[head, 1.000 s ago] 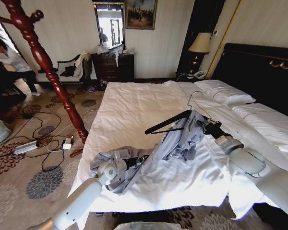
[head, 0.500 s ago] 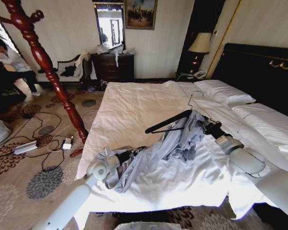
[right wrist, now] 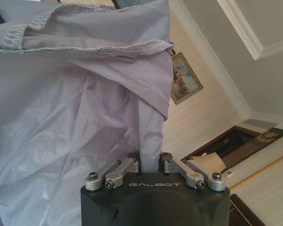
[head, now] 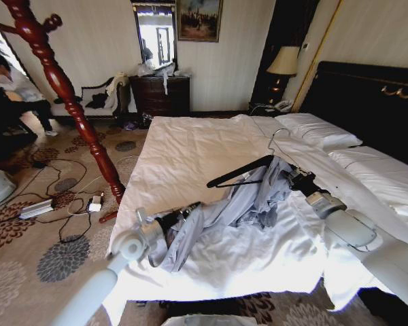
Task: Pick up the clothes from the bed and hang them on the clothes hanger.
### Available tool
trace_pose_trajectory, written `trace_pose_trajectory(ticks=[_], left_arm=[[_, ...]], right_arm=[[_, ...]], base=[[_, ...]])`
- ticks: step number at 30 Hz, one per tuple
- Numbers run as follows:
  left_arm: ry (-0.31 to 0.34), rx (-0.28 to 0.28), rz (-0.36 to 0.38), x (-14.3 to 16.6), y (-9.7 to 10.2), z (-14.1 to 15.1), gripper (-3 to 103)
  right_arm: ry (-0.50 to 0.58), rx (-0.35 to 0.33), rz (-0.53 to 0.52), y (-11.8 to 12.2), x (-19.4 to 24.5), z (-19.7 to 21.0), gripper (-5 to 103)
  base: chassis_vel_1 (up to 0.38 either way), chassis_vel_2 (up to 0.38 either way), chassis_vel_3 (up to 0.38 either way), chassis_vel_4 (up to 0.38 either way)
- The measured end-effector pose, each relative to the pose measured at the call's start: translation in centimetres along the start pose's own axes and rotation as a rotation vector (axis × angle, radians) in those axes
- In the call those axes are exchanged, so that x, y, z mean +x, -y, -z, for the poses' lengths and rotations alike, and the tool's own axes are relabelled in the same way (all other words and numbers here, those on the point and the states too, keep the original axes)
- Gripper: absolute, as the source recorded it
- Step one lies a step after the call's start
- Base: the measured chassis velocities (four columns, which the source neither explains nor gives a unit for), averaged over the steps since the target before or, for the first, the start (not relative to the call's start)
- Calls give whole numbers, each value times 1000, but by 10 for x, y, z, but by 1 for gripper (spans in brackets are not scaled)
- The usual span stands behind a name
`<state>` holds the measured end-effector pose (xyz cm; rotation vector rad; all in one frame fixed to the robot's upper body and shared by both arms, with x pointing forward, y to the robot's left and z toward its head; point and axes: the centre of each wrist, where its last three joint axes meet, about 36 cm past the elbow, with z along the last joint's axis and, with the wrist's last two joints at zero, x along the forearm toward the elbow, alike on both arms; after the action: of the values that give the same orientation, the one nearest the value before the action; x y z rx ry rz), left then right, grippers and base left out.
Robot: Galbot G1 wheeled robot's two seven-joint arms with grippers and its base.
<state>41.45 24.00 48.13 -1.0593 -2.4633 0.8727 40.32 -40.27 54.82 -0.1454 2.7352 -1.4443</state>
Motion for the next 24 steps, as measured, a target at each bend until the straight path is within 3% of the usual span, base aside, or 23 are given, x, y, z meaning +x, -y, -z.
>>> trace_pose_trajectory(ticks=[3, 6, 13, 17, 19, 24], left_arm=[[28, -7, 9, 0, -2, 14, 0], [81, -28, 15, 1, -2, 48, 0], [123, -69, 12, 6, 6, 91, 0], [139, -89, -9, 10, 29, 116, 0], [142, -112, -38, 14, 51, 129, 0], [118, -150, -75, 22, 85, 133, 0]], right_arm=[[5, -4, 1, 0, 0, 1, 18], [20, -10, 1, -1, 1, 4, 18], [48, 21, 18, -6, 3, 8, 18], [42, 59, 24, -13, 2, -1, 18], [30, 73, 21, -13, -1, -4, 18], [10, 91, 8, -6, -7, -4, 18]], base=[[0, 0, 0, 0], [0, 0, 0, 0], [0, 0, 0, 0], [0, 0, 0, 0], [0, 0, 0, 0], [0, 0, 0, 0]])
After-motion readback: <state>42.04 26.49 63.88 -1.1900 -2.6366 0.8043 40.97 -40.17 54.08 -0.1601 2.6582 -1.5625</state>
